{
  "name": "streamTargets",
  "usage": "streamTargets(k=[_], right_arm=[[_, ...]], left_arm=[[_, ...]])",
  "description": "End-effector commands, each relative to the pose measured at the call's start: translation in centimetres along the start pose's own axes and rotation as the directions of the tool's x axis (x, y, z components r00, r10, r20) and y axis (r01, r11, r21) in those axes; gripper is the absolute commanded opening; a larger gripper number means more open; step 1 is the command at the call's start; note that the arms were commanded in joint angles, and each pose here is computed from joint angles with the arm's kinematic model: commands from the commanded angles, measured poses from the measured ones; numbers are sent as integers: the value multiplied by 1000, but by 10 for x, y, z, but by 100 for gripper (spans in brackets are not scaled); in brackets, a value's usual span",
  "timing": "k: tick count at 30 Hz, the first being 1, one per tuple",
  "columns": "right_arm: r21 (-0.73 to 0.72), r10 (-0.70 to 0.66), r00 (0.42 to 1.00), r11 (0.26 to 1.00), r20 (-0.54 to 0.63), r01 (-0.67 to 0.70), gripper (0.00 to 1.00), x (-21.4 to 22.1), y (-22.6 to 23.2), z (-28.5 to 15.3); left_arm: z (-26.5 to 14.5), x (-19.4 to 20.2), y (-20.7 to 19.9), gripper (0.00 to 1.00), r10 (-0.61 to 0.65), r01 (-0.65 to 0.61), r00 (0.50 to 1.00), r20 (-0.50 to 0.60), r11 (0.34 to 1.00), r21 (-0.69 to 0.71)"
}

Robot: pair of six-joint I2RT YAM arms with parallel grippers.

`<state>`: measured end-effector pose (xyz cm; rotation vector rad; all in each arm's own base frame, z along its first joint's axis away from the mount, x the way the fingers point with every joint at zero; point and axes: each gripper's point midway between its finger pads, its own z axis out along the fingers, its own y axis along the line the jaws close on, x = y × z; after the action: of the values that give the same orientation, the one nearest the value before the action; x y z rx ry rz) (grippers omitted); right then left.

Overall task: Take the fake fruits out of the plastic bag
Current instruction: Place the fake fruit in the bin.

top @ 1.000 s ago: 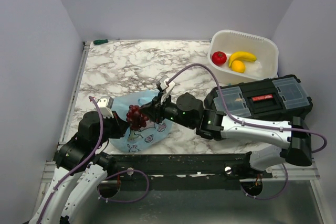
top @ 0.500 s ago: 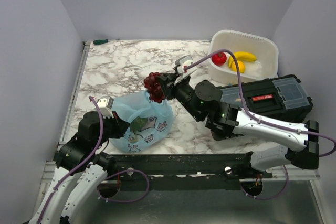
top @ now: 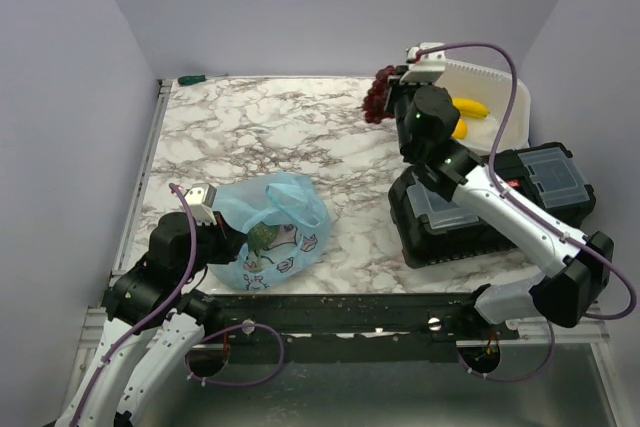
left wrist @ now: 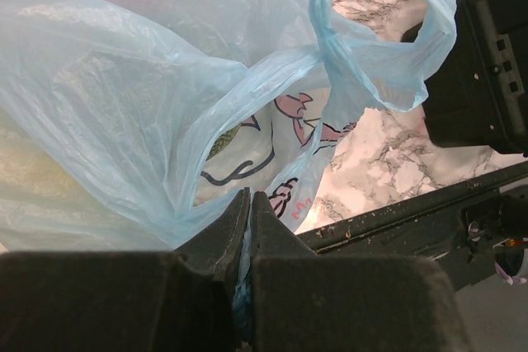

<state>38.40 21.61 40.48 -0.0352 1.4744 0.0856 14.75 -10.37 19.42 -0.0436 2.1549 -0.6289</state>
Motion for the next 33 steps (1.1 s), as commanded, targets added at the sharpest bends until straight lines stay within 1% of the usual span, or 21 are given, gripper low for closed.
streamTargets(k=[1, 5, 8, 10, 12, 16, 19, 22, 26, 30, 31, 33], right_arm=[[230, -5, 1000, 973, -15, 8, 1, 8, -79, 39], [393, -21, 997, 918, -69, 47, 1, 30, -145, 73], [448, 42, 994, 894, -101, 8, 1, 58, -175, 95], [458, 95, 983, 889, -159, -12, 1, 87, -190, 110], [466, 131, 963, 885, -236, -6, 1, 121, -198, 121], [487, 164, 929, 873, -332, 21, 1, 175, -208, 135], [490, 199, 883, 871, -426, 40, 1, 219, -210, 142], [481, 222, 836, 875, -502, 56, 3, 252, -207, 144], [466, 238, 793, 882, -561, 65, 7, 281, -202, 143], [451, 239, 763, 889, -601, 76, 13, 296, -199, 142], [450, 237, 760, 889, -606, 81, 16, 297, -199, 141], [446, 229, 760, 890, -608, 89, 26, 294, -200, 141]], left_arm=[[2, 1, 2, 0, 4, -4, 1000, 2, 1000, -8], [3, 2, 3, 0, 4, -4, 1000, -4, 1000, -14], [4, 2, 3, 0, 2, -2, 1000, -5, 1000, -16], [4, 1, 4, 0, 2, -2, 1000, -3, 1000, -18], [4, 2, 4, 0, 0, 0, 1000, -5, 1000, -20], [4, 1, 4, 0, -1, 1, 1000, -4, 1000, -22], [4, 2, 4, 0, -2, 1, 1000, -7, 1000, -24], [5, 2, 4, 0, 0, 0, 1000, -10, 1000, -24], [5, 2, 4, 0, 0, 0, 1000, -11, 1000, -23], [4, 1, 4, 0, 0, 0, 1000, -3, 1000, -20], [4, 1, 4, 0, 0, 0, 1000, -2, 1000, -19], [3, 1, 4, 0, 0, 0, 1000, -1, 1000, -19]])
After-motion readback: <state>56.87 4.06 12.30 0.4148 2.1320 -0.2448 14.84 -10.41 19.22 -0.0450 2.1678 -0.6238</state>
